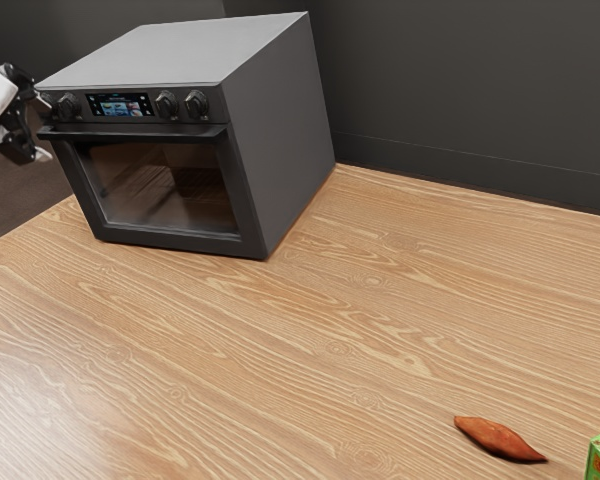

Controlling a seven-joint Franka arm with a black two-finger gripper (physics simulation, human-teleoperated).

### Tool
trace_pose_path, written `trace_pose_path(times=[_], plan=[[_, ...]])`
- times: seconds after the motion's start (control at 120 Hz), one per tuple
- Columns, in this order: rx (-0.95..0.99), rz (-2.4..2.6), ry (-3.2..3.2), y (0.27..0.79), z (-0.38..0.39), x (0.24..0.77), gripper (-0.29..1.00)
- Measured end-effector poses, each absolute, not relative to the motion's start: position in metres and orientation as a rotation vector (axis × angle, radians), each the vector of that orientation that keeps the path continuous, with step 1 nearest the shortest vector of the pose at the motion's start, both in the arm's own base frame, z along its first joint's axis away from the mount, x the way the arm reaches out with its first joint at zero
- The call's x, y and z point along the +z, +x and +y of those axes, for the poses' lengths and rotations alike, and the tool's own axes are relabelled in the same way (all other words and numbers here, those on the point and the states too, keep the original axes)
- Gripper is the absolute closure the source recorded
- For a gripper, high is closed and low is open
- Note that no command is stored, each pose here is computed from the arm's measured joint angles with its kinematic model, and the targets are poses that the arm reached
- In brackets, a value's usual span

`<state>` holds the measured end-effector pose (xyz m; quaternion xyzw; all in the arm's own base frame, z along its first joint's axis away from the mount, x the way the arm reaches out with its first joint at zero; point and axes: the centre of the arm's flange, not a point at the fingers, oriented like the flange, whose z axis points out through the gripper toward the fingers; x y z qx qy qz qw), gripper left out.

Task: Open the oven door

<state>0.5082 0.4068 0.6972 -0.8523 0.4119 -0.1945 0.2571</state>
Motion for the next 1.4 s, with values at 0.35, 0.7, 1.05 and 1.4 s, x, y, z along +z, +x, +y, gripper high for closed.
trace_pose_path(times=[0.35,0.7,1.05,1.4], plan=[[-0.392,1.22,-2.151,0.546,0.403,0.677,0.0],[-0.423,1.277,-2.126,0.572,0.406,0.657,0.0],[-0.408,1.323,-2.124,0.58,0.404,0.639,0.0],[-0.446,1.383,-2.171,0.565,0.387,0.619,-0.03]])
